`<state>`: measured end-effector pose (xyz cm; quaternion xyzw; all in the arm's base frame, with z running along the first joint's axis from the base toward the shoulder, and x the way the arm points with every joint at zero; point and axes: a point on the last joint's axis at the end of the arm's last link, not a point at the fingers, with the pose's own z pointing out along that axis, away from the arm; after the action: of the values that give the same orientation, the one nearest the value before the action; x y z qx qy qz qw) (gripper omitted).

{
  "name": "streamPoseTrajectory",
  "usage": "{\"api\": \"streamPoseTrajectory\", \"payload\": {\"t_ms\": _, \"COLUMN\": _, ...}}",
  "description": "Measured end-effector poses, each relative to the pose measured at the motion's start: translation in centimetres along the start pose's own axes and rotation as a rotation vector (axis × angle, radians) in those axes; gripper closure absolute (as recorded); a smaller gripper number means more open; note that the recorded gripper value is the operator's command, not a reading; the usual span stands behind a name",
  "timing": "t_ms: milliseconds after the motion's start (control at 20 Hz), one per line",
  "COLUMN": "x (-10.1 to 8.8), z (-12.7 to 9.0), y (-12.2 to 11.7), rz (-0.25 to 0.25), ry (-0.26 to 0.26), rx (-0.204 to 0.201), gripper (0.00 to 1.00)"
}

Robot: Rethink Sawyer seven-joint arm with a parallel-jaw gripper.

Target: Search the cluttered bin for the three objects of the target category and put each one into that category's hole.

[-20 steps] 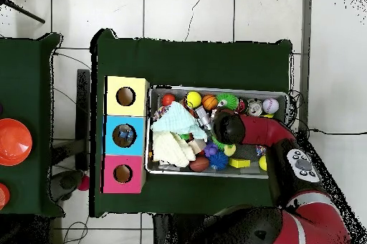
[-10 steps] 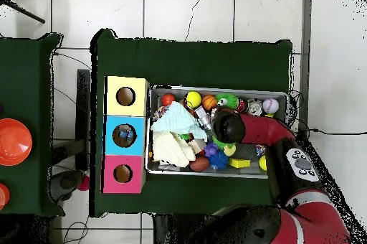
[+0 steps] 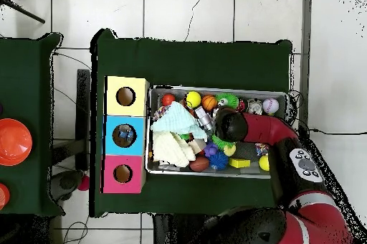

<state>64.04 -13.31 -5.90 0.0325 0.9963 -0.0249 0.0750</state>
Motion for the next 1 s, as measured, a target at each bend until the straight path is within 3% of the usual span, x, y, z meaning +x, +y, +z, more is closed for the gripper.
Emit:
{"api": "streamPoseTrajectory", "payload": {"t_ms": 500, "x": 1.7, "z": -1.2, "y": -4.3, "rz": -0.040, "ry": 0.109, "rx": 0.053, "gripper": 1.00}}
{"api": "streamPoseTrajectory", "payload": {"t_ms": 1000, "x": 1.8, "z": -1.2, "y": -6.2, "rz": -0.095, "ry": 0.131, "rx": 0.101, "gripper": 1.00}}
